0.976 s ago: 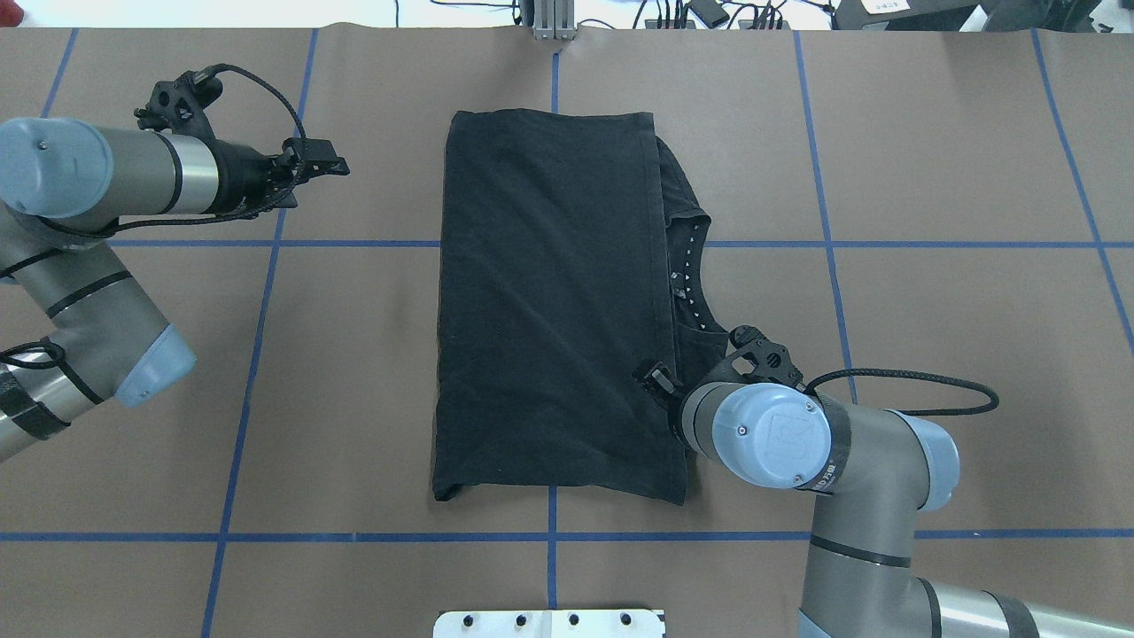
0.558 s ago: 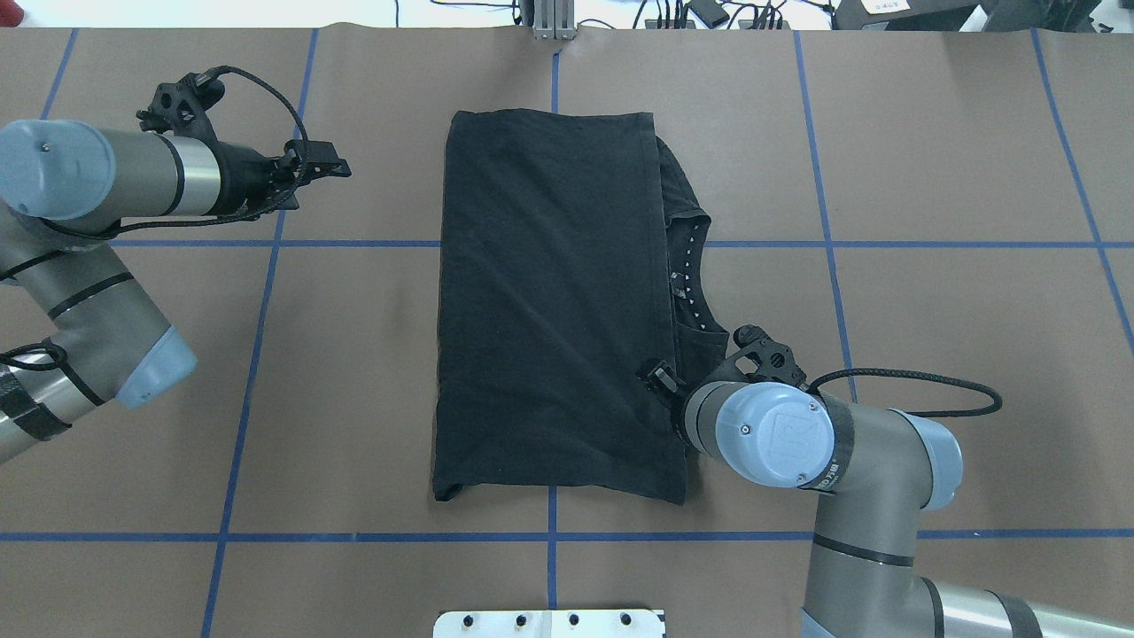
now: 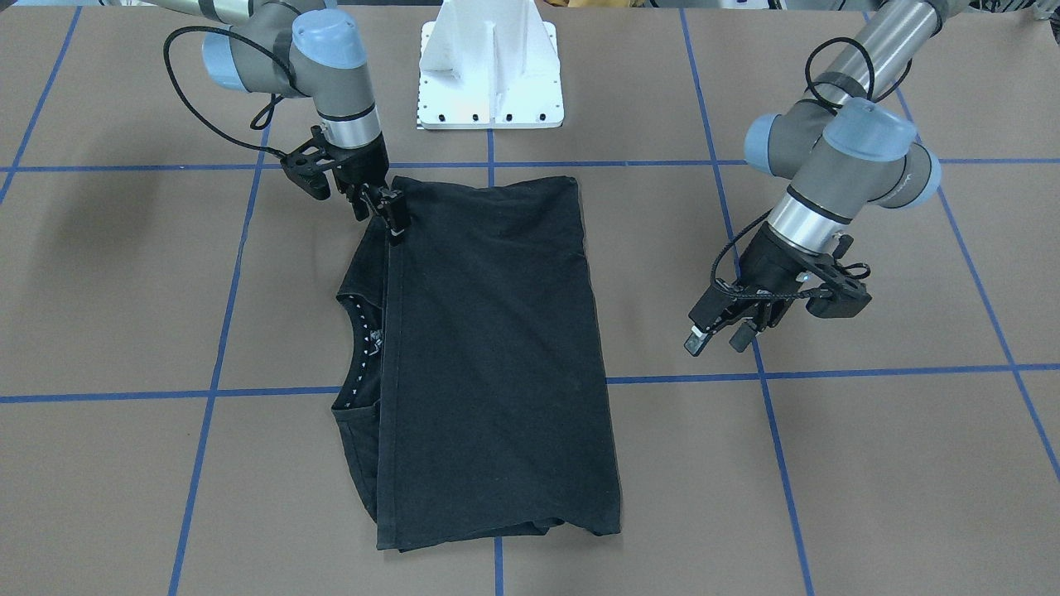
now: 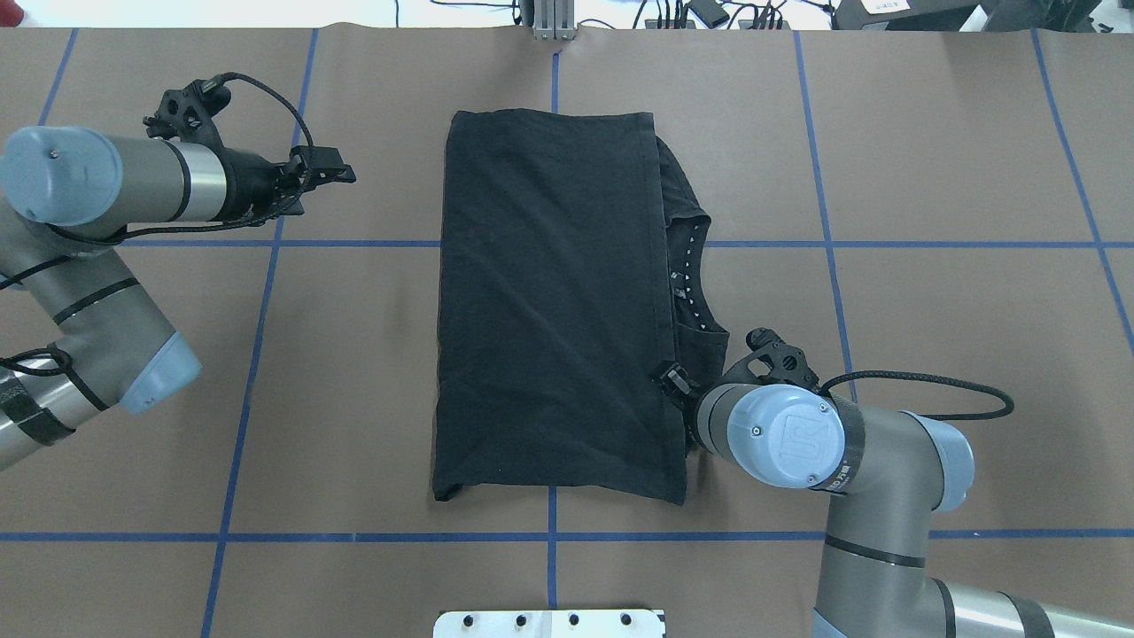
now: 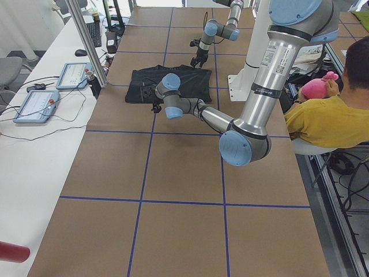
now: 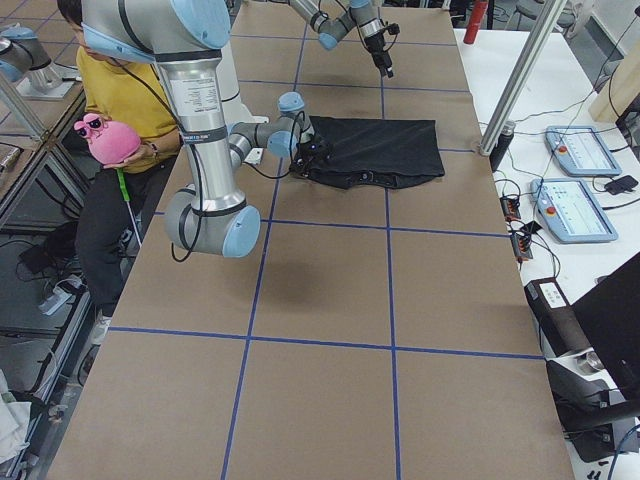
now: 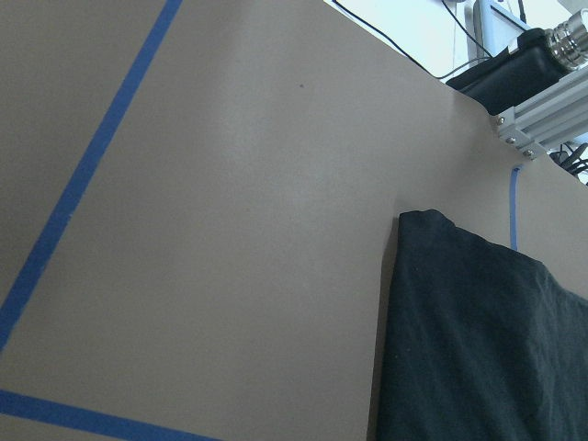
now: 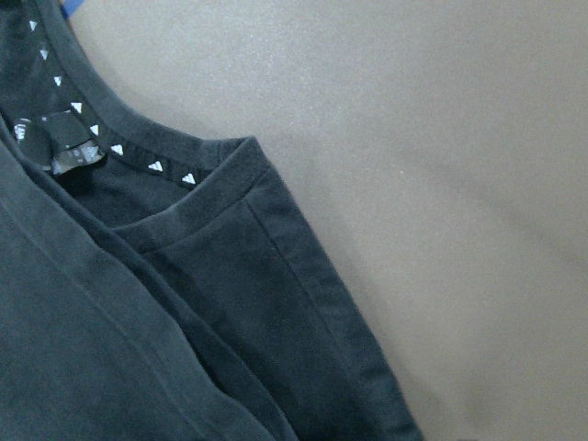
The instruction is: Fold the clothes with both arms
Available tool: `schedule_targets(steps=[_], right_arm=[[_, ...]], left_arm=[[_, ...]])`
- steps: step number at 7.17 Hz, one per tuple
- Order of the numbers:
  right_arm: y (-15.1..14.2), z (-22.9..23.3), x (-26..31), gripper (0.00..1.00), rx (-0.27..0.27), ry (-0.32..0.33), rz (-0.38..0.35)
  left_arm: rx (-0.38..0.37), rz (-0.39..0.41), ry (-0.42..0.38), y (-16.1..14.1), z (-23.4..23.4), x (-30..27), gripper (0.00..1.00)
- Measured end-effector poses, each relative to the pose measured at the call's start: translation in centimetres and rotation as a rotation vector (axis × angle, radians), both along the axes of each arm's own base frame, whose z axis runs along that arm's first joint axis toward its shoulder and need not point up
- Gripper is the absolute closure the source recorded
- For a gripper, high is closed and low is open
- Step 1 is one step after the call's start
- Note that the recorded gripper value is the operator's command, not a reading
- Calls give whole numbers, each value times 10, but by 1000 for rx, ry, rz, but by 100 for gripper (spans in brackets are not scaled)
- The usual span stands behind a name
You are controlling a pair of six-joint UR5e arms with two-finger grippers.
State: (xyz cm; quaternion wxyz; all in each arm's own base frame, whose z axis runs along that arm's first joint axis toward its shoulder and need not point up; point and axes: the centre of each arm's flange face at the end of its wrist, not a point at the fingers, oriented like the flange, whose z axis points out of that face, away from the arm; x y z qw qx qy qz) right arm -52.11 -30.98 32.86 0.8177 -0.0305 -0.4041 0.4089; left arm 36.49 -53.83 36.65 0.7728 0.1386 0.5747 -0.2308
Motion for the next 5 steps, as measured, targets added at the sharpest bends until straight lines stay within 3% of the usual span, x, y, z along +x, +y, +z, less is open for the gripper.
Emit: schedule_targets(steps=[3,4,5], right_arm=[[6,0,-5,13,-17,-3,4],[9,1,-6,21,-18,-1,0],[10,1,-7,41,-19,-1,-2]], left_arm=[[-1,0,0,0,0,0,0],[-1,0,0,0,0,0,0],[-1,0,0,0,0,0,0]])
